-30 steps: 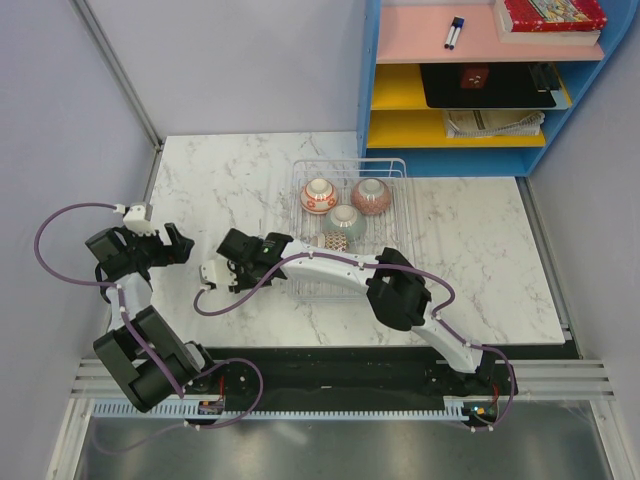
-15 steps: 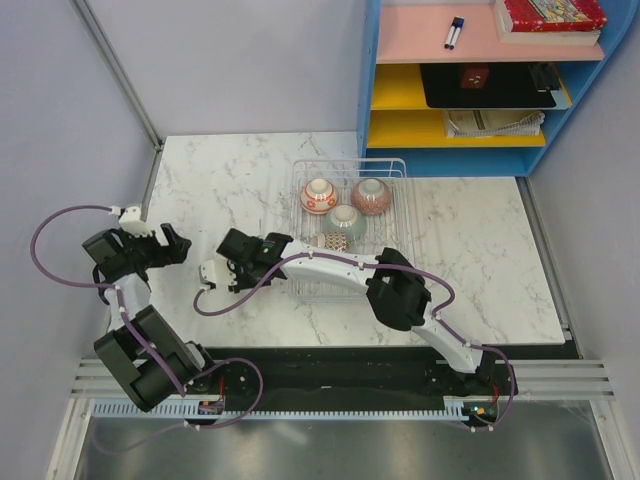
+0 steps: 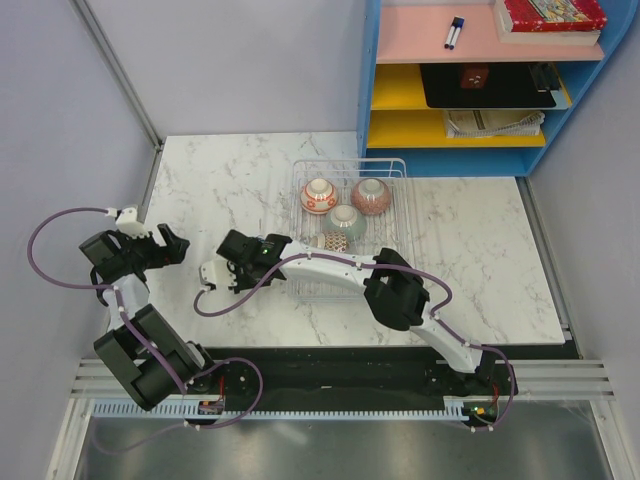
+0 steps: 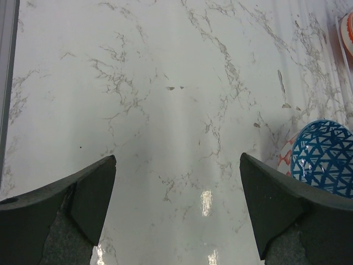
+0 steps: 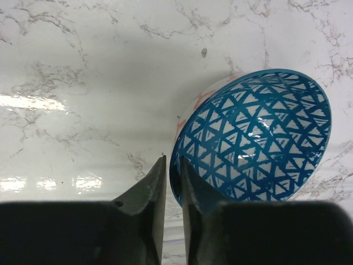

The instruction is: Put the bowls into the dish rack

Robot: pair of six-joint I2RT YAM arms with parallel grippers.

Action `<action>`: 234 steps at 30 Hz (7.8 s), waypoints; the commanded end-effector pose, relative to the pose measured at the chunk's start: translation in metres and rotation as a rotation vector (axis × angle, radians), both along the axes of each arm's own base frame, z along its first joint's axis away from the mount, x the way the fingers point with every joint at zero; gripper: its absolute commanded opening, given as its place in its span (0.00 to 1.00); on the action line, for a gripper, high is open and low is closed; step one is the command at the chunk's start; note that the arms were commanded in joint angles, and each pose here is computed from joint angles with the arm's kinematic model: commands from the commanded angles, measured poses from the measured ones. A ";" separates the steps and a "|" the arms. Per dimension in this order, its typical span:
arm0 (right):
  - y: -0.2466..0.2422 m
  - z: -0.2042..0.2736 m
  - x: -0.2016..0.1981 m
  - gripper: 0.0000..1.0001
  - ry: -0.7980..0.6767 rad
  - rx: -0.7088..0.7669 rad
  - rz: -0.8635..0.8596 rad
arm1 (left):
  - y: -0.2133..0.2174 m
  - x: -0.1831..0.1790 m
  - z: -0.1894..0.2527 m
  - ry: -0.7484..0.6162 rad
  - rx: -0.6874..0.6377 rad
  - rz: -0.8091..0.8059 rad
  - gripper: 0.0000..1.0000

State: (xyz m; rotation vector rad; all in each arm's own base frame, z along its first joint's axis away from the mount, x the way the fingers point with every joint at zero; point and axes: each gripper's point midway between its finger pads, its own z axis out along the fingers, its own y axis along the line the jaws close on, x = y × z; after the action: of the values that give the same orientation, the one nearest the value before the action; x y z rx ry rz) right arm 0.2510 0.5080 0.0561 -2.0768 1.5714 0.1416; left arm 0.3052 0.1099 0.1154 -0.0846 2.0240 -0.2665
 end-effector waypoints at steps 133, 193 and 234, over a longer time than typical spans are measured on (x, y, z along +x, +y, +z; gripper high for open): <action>-0.307 0.099 0.035 0.00 1.356 1.183 -0.908 | -0.038 -0.005 0.031 -0.206 0.021 -0.226 1.00; -0.350 0.044 0.075 0.57 0.787 0.623 -1.304 | -0.042 -0.008 0.035 -0.221 0.028 -0.239 1.00; -0.306 0.181 0.117 0.80 0.256 0.670 -1.040 | -0.046 -0.009 0.039 -0.237 0.042 -0.255 1.00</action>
State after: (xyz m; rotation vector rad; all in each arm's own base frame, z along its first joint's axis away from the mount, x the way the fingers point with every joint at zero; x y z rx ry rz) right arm 0.3595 0.1811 0.1643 -0.5479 2.4076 0.3686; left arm 0.2949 0.0645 0.1464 0.1523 1.8437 -0.4091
